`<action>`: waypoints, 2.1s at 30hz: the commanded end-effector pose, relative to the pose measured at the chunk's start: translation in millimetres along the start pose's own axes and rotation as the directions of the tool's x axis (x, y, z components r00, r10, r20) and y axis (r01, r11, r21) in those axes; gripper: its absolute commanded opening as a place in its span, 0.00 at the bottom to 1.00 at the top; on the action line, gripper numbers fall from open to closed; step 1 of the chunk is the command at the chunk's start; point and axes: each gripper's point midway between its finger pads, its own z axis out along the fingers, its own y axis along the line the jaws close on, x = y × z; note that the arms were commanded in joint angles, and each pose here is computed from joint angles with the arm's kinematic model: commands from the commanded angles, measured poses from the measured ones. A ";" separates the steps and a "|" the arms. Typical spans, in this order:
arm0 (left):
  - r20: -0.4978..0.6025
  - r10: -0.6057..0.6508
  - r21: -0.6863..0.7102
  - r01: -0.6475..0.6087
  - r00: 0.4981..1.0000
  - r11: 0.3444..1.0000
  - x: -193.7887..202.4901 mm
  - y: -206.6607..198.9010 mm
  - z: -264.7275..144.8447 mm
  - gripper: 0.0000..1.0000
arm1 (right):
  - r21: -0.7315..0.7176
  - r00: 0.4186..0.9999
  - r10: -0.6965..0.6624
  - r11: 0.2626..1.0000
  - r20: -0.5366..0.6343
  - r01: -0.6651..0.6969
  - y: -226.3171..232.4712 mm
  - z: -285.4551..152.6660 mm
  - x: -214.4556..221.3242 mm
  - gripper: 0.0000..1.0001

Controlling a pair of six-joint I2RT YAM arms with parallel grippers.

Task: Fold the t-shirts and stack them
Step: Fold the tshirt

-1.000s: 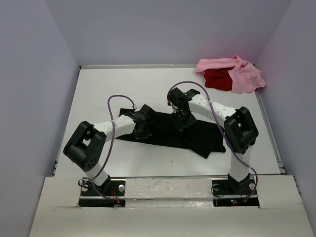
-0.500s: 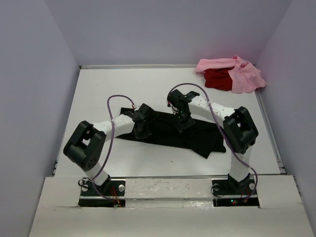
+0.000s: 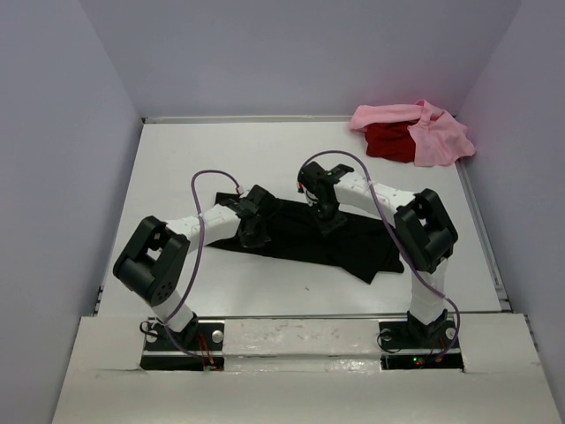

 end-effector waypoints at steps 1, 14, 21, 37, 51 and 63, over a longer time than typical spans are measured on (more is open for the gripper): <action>-0.042 0.020 -0.066 -0.023 0.999 0.998 15.6 20.9 11.5 0.07 | 0.007 1.000 -0.011 1.000 0.026 0.010 2.8 2.4 -7.9 0.12; -0.040 0.025 -0.070 -0.027 0.999 0.997 14.9 22.4 12.8 0.07 | 0.050 0.999 -0.023 0.999 0.039 0.021 -4.3 -10.9 -19.2 0.00; -0.038 0.027 -0.077 -0.030 0.999 0.997 15.6 25.1 11.6 0.07 | 0.064 0.997 -0.031 0.998 0.067 0.027 -5.8 -23.7 -34.1 0.00; -0.039 0.033 -0.092 -0.037 0.999 0.995 17.1 29.2 10.7 0.07 | 0.114 0.998 -0.019 0.993 0.058 0.012 -27.5 -10.0 -51.0 0.00; -0.047 0.040 -0.097 -0.044 0.998 0.994 17.7 29.8 12.1 0.07 | 0.173 0.995 0.071 0.981 0.075 -0.084 -67.8 -10.7 -61.2 0.00; -0.042 0.046 -0.099 -0.050 0.998 0.994 13.3 28.1 11.3 0.07 | 0.161 0.992 0.090 0.982 0.093 -0.104 -64.7 8.0 -77.9 0.07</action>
